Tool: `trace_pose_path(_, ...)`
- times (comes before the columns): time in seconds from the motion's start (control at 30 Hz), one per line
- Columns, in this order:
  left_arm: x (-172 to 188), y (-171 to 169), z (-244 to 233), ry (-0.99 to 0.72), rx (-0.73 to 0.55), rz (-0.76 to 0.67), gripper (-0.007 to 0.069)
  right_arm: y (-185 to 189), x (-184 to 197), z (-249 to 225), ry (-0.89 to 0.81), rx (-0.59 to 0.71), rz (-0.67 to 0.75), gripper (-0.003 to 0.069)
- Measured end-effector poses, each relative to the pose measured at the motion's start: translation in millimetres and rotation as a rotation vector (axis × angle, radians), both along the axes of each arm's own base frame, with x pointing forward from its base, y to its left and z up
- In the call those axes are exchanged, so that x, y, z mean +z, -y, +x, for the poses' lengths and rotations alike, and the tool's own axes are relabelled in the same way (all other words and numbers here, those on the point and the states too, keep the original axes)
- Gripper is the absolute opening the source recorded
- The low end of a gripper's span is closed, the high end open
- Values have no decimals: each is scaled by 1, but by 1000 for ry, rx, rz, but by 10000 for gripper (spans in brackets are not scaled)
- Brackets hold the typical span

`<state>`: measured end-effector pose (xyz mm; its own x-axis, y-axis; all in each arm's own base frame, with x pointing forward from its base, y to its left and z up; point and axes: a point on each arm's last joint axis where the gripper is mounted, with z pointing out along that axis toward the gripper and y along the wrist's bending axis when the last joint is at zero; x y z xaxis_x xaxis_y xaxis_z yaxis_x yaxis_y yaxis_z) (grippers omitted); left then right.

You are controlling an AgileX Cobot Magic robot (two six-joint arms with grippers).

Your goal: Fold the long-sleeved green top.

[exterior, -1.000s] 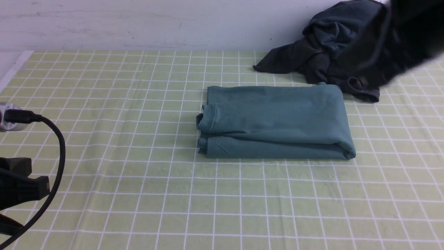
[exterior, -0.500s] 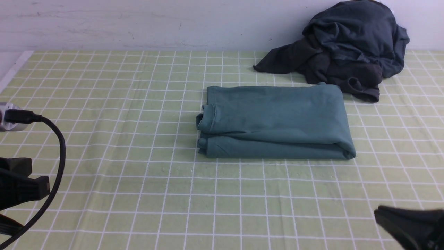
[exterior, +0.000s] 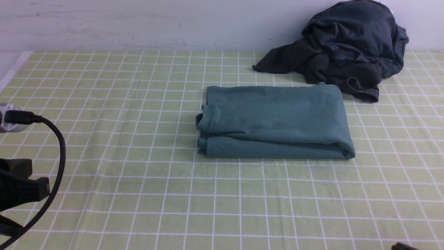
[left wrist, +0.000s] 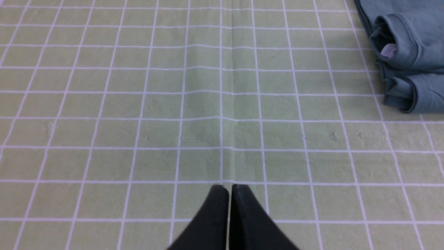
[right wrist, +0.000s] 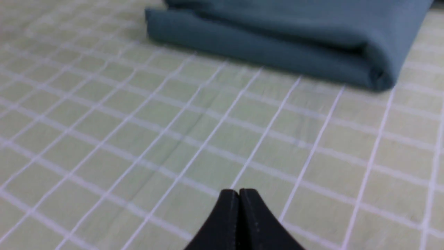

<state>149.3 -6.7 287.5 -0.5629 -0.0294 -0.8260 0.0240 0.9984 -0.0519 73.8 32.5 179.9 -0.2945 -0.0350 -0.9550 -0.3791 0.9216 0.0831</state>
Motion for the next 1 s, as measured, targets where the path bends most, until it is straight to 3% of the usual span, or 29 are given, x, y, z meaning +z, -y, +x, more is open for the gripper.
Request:
trace_pose_path(0.3, 0, 0, 0, -5, 0, 0, -3, 27, 18, -15, 311, -281, -152, -14)
trace_pose_path(0.57, -1, 0, 0, -7, 0, 0, -3, 31, 2, -19, 136, -330, -153, -14)
trace_pose_path(1.0, -1, 0, 0, -9, 0, 0, -3, 31, 2, -19, 129, -333, -147, -14)
